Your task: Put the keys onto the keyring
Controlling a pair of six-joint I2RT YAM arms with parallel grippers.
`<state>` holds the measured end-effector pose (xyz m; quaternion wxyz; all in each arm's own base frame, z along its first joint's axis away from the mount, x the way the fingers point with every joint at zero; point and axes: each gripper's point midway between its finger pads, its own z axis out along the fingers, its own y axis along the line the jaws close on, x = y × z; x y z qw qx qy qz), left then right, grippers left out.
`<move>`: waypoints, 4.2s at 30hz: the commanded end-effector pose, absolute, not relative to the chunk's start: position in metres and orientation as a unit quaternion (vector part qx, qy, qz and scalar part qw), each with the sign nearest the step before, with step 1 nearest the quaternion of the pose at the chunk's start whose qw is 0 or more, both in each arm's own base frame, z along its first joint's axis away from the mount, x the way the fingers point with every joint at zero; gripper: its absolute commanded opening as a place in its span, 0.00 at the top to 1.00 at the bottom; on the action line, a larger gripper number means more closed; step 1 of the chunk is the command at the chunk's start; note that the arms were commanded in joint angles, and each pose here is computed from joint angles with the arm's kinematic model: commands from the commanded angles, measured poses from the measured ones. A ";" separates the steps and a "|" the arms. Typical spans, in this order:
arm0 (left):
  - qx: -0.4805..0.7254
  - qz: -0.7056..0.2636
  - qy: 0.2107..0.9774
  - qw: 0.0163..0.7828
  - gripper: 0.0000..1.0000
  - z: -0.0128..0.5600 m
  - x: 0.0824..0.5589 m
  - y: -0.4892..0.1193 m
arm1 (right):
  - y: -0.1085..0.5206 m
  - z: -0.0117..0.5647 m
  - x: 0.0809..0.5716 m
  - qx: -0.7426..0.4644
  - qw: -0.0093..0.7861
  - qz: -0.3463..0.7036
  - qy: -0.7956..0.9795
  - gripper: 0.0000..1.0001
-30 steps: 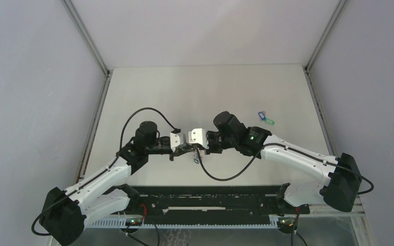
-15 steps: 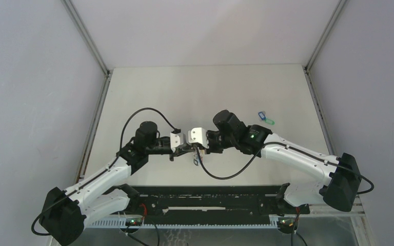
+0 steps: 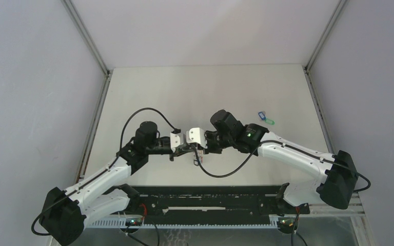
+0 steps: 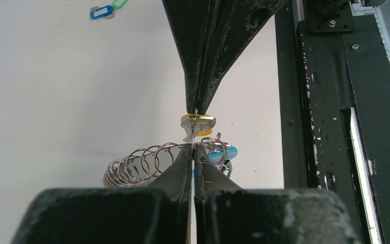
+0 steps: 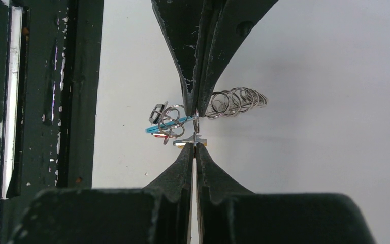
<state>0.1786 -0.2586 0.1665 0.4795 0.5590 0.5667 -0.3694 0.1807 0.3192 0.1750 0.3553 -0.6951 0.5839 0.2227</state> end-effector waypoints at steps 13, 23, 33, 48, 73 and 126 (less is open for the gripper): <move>0.574 -0.370 0.518 0.515 1.00 0.203 0.180 -0.267 | 0.326 0.200 0.189 -0.680 0.388 0.222 0.582 1.00; 0.573 -0.369 0.520 0.515 1.00 0.202 0.180 -0.267 | 0.324 0.204 0.189 -0.678 0.392 0.220 0.582 1.00; 0.573 -0.371 0.518 0.515 1.00 0.203 0.179 -0.267 | 0.327 0.204 0.185 -0.682 0.390 0.228 0.574 1.00; 0.574 -0.371 0.517 0.515 1.00 0.203 0.179 -0.267 | 0.330 0.204 0.184 -0.684 0.391 0.234 0.571 1.00; 0.579 -0.380 0.511 0.509 1.00 0.204 0.176 -0.270 | 0.336 0.207 0.183 -0.685 0.394 0.241 0.564 1.00; 0.444 -0.391 0.577 0.563 1.00 0.233 0.214 -0.272 | 0.331 0.188 0.177 -0.708 0.423 0.188 0.534 1.00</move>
